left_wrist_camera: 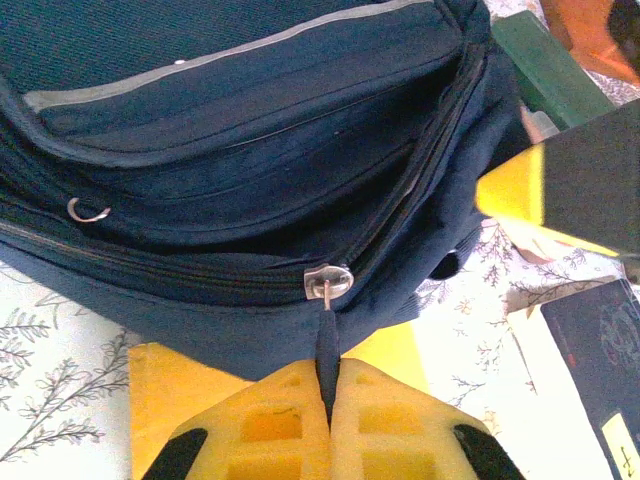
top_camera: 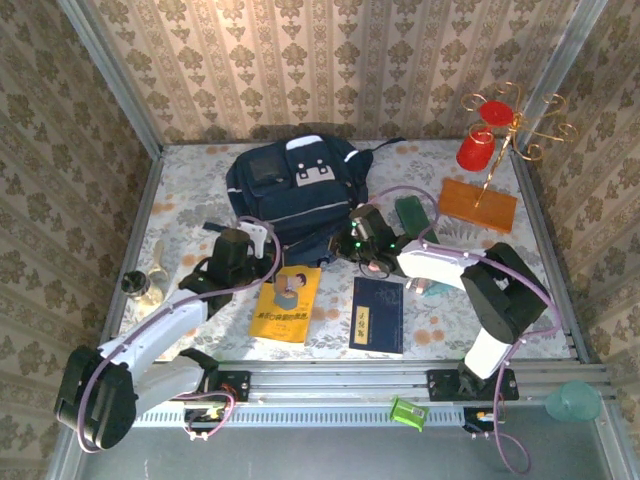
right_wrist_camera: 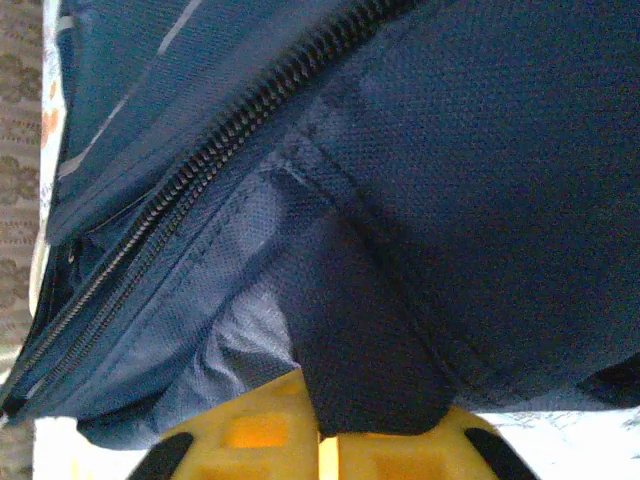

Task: Pack the student bag

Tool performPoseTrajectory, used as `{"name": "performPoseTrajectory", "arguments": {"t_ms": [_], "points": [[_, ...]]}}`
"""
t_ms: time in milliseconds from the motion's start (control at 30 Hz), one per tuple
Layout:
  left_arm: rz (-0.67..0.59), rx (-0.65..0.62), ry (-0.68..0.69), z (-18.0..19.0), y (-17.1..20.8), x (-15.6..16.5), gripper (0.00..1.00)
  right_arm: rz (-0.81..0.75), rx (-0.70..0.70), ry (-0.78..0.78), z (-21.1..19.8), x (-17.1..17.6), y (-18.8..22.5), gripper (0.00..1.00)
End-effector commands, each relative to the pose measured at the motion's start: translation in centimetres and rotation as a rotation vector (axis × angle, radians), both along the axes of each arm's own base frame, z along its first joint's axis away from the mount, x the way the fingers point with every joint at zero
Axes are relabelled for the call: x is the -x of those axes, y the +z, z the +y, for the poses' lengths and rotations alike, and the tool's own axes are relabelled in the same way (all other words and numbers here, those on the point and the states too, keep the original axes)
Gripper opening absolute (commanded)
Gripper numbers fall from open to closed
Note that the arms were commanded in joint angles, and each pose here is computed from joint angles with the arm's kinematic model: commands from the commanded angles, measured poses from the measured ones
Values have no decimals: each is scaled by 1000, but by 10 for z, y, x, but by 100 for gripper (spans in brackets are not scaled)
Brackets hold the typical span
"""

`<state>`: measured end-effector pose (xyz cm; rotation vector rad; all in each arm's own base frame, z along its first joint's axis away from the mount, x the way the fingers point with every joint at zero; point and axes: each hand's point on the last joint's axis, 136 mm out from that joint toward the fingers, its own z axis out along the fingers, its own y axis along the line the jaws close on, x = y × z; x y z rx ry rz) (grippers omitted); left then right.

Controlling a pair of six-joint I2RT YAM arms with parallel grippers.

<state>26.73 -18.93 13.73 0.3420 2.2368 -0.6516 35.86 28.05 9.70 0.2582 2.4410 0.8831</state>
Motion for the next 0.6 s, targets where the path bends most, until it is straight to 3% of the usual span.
{"name": "performPoseTrajectory", "arguments": {"t_ms": [0,333,567], "points": [[-27,-26,33,15,4,-2,0,-144,35,-78,-33,-24,43,1],[-34,-29,194,55,-1,-24,0,-204,32,-188,-101,-37,72,0],[-19,-3,185,50,-2,-39,0,-146,47,-185,-118,-61,62,0]]}}
